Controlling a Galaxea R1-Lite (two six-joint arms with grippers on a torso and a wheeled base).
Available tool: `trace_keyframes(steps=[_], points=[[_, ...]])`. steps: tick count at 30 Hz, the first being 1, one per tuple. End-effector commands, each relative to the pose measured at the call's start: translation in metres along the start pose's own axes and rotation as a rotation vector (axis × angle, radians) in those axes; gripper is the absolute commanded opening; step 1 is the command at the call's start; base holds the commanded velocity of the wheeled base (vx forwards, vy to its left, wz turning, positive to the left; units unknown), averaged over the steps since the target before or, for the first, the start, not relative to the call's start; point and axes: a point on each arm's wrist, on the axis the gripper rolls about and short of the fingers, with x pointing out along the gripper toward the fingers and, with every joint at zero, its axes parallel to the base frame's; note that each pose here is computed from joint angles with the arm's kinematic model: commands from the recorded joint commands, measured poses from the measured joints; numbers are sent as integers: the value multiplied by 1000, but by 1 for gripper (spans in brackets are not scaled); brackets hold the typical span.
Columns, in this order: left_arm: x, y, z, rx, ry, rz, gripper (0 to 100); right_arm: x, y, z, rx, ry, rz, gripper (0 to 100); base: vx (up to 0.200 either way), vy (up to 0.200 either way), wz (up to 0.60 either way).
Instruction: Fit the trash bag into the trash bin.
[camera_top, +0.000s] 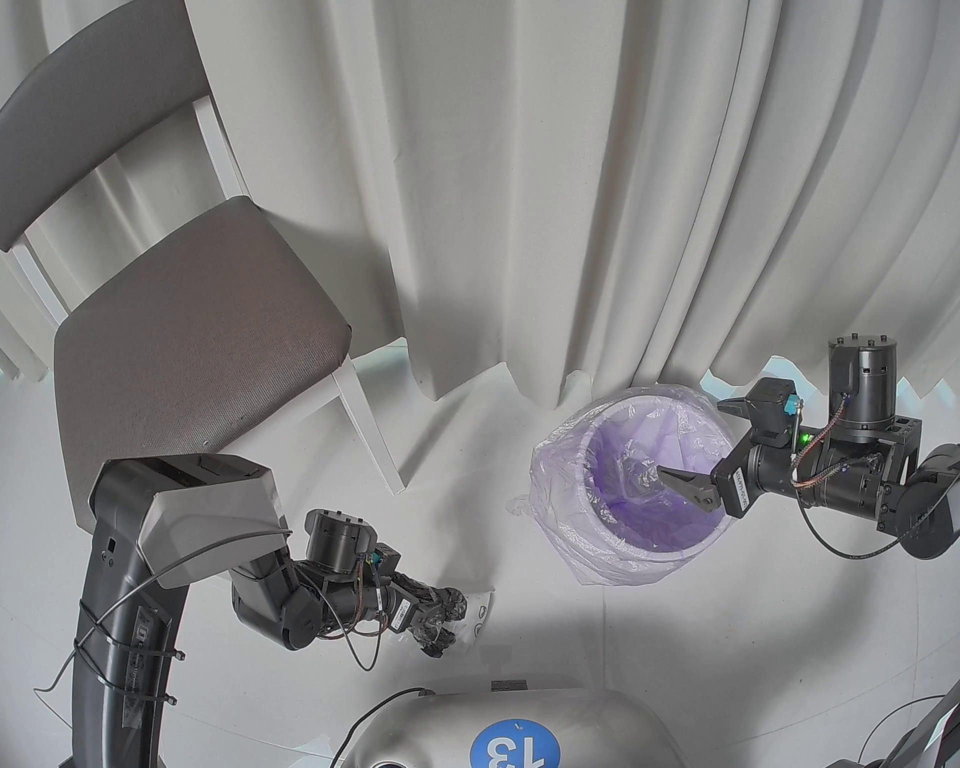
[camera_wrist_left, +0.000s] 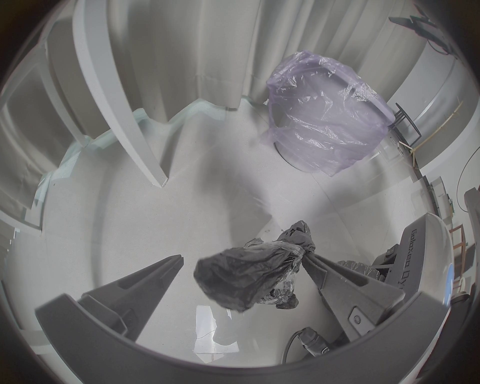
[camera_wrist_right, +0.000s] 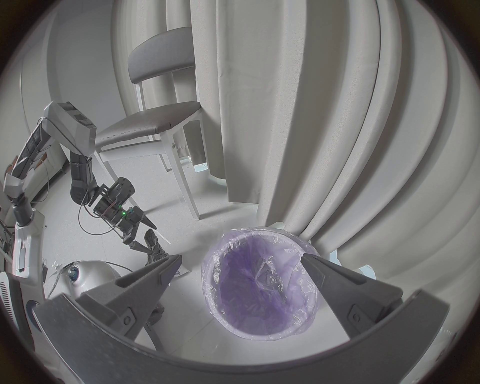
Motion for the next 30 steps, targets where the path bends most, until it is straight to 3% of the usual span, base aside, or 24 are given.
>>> trace_keyframes(steps=[1, 21, 28, 30], points=[[6, 1, 10, 12, -25, 3, 100, 0, 0, -1, 3, 3, -1, 100, 0, 0, 0], [13, -16, 20, 42, -20, -80, 100, -3, 1, -4, 0, 9, 1, 100, 0, 0, 0], [13, -15, 19, 42, -8, -66, 100, -3, 1, -3, -2, 2, -2, 100, 0, 0, 0], [10, -13, 16, 81, 50, -31, 100, -5, 1, -4, -2, 3, -1, 100, 0, 0, 0]])
